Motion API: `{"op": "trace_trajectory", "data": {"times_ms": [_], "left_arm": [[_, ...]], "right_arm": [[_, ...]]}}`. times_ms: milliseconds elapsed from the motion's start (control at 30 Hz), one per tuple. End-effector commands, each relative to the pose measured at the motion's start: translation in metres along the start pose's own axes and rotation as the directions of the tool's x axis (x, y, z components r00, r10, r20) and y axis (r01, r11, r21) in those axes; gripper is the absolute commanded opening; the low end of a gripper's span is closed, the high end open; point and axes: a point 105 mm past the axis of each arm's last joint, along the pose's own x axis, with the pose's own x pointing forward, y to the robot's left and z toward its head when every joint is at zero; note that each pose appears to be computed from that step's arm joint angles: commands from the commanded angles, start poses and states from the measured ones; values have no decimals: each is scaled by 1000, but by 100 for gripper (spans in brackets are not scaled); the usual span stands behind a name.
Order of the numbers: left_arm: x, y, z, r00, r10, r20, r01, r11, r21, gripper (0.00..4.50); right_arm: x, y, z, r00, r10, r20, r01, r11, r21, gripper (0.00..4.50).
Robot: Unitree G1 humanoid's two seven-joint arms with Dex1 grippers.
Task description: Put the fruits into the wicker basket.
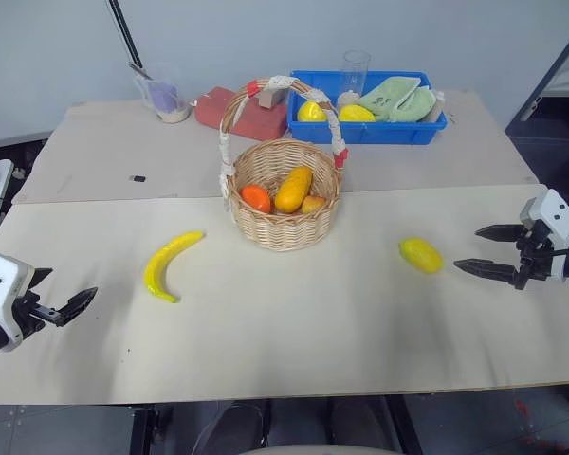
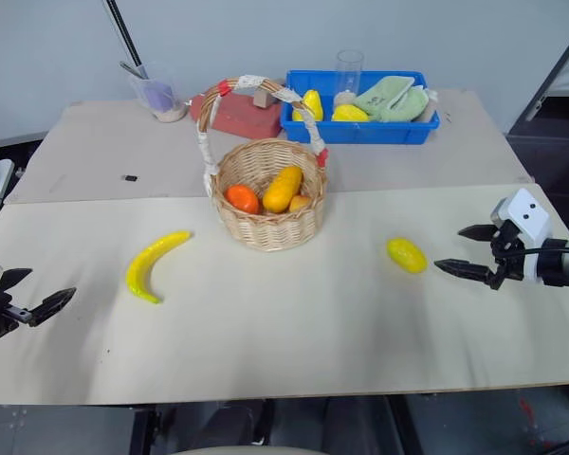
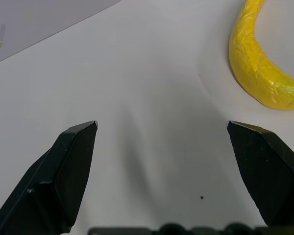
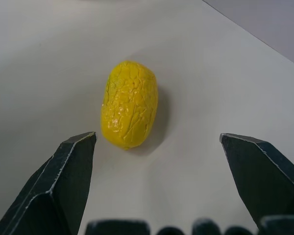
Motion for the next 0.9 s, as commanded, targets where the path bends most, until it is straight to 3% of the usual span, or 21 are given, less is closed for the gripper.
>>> {"op": "trace_trajectory", "data": {"times_ms": [33,233,467,600,767,900], "left_arm": [[-3,5,6,1000,21,20,-21,1000,13,450],[-5,7,2,999,37,-12,-37,999,17,450],[-10,2,16,996,-21,88,20,1000,7,450],[-14,3,24,988,-25,153,37,996,-80,450],[-2,-16,32,983,-47,175,69,991,-118,450],[17,-42,36,979,-73,191,117,966,-230,450]], "right_arm": [[-8,-6,11,999,-33,22,34,999,-36,446],[-7,-7,9,999,-37,26,38,999,-27,446],[-6,-6,9,999,-36,28,37,999,-26,446],[-5,-6,12,998,-39,48,41,999,-32,446],[-2,6,39,991,28,127,-18,997,-77,446],[5,46,77,956,223,192,-196,969,-148,446]]}}
